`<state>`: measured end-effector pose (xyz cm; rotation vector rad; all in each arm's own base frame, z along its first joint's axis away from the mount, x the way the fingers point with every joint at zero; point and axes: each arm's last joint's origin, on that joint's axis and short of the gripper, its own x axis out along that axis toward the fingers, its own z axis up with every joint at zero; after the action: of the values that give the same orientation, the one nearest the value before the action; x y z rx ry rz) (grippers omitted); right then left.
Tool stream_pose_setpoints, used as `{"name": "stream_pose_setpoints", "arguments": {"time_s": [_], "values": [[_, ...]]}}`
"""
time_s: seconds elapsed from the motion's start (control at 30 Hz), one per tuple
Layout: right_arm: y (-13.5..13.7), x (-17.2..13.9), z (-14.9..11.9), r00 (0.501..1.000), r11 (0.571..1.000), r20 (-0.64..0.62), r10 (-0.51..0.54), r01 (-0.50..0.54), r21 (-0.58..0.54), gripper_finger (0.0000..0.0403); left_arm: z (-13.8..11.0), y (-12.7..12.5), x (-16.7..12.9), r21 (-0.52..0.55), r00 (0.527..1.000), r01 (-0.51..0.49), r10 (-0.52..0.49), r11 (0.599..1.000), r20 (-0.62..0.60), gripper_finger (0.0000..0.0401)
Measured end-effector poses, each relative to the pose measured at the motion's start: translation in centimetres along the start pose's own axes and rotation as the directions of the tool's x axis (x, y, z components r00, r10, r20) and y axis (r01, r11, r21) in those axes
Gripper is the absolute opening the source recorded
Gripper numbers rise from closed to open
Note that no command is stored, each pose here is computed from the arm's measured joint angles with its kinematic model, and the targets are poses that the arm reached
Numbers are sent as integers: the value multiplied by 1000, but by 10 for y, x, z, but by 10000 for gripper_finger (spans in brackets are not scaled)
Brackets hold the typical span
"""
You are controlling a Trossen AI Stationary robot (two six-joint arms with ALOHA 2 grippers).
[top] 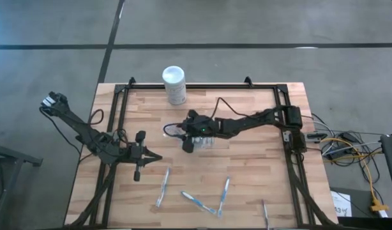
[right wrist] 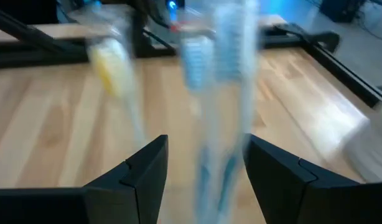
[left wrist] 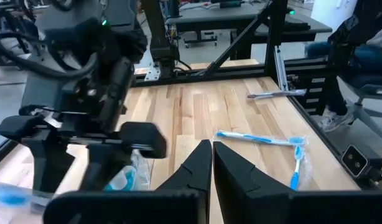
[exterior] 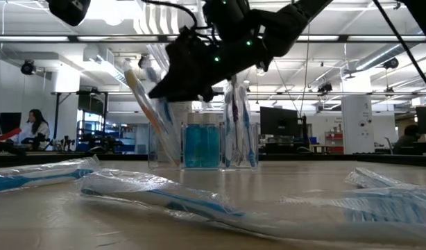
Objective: Pick & Place toothbrushing station
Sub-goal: Put the blue toothbrush into the transparent organizer
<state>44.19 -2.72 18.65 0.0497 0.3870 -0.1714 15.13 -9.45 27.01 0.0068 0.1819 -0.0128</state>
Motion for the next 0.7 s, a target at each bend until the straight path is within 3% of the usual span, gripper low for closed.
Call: {"name": "stream_pose_setpoints", "arguments": {"time_s": [0.47,0.57,0.7], "values": [[-5,-2,11,997,997,38,-72,73,-7,197,-3,-1,1,7,1000,-2,2,1000,-23,19],[-6,-1,9,996,997,31,-80,81,-20,173,-3,-1,1,4,1000,-2,2,1000,-21,19],[-3,-3,8,997,997,17,-73,74,-35,110,-3,-1,1,4,1000,-2,2,1000,-21,19]]}}
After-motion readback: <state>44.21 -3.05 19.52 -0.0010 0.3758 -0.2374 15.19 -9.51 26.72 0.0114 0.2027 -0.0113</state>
